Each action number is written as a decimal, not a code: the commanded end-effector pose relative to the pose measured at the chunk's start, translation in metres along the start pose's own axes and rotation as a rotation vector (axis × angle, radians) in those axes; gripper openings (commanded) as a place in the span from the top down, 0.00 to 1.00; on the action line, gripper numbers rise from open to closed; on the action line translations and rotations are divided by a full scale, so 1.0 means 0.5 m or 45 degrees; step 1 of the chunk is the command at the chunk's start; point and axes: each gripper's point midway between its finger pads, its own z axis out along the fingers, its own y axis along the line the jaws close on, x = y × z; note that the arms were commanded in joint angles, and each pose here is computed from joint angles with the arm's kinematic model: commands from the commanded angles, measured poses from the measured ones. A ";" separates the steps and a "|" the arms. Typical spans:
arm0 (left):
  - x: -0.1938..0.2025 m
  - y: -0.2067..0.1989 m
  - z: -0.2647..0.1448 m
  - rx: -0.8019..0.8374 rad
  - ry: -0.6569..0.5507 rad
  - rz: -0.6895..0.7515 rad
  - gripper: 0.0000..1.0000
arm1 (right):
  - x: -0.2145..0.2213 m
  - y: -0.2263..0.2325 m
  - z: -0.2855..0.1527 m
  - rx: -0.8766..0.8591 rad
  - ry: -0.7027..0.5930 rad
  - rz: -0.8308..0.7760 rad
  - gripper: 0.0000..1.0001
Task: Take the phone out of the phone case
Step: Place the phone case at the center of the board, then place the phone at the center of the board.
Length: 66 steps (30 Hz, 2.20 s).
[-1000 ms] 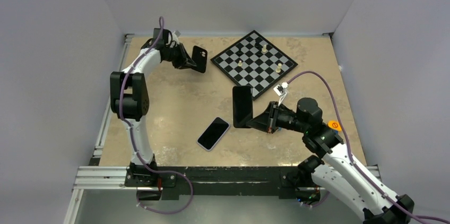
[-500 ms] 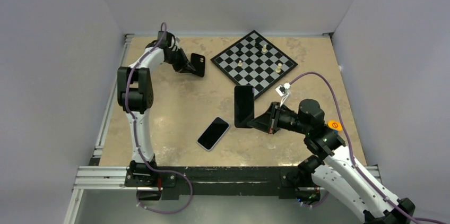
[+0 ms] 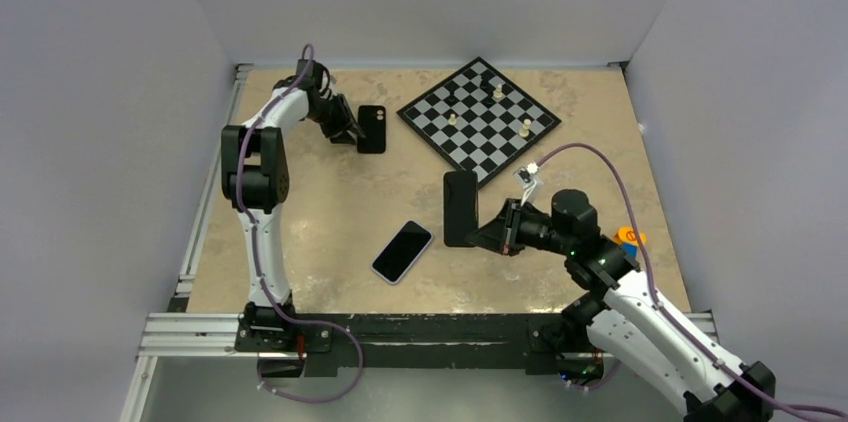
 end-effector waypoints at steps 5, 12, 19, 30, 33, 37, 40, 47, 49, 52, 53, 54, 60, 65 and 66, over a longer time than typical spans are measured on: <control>-0.037 -0.032 -0.071 0.010 -0.109 0.078 0.52 | 0.016 -0.063 0.034 0.060 0.000 0.001 1.00; -0.050 -0.036 -0.174 -0.105 -0.266 0.173 0.48 | 0.041 -0.096 0.050 0.089 0.050 0.031 1.00; 0.040 -0.103 -0.277 0.030 -0.391 0.252 0.42 | 0.053 -0.135 0.068 0.161 0.108 -0.004 1.00; 0.346 -0.108 -0.278 0.128 -0.195 0.551 0.31 | 0.022 -0.209 0.088 0.482 0.299 -0.204 1.00; 0.415 -0.090 -0.260 0.178 -0.137 0.591 0.29 | 0.037 -0.222 0.096 0.513 0.379 -0.205 1.00; 0.467 -0.070 -0.263 0.210 -0.130 0.605 0.29 | 0.068 -0.229 0.120 0.478 0.467 -0.171 1.00; 0.473 -0.065 -0.270 0.243 -0.179 0.607 0.29 | 0.067 -0.223 0.134 0.454 0.441 -0.138 1.00; 0.481 -0.058 -0.265 0.250 -0.172 0.608 0.28 | 0.080 -0.233 0.133 0.505 0.515 -0.135 1.00; 0.482 -0.062 -0.267 0.263 -0.171 0.611 0.28 | 0.094 -0.245 0.116 0.560 0.579 -0.165 1.00; 0.481 -0.065 -0.269 0.276 -0.183 0.625 0.28 | 0.095 -0.256 0.085 0.662 0.611 -0.207 1.00; 0.480 -0.066 -0.269 0.278 -0.185 0.629 0.28 | 0.092 -0.256 0.076 0.686 0.608 -0.217 1.00; 0.479 -0.066 -0.268 0.279 -0.187 0.632 0.28 | 0.088 -0.253 0.072 0.694 0.602 -0.220 1.00; 0.483 -0.079 -0.259 0.324 -0.161 0.636 0.26 | 0.087 -0.217 0.102 0.560 0.585 -0.165 1.00; 0.494 -0.084 -0.258 0.362 -0.135 0.624 0.26 | 0.042 -0.189 0.153 0.409 0.362 0.025 1.00; 0.497 -0.082 -0.258 0.364 -0.128 0.622 0.26 | 0.030 -0.190 0.159 0.389 0.314 0.062 1.00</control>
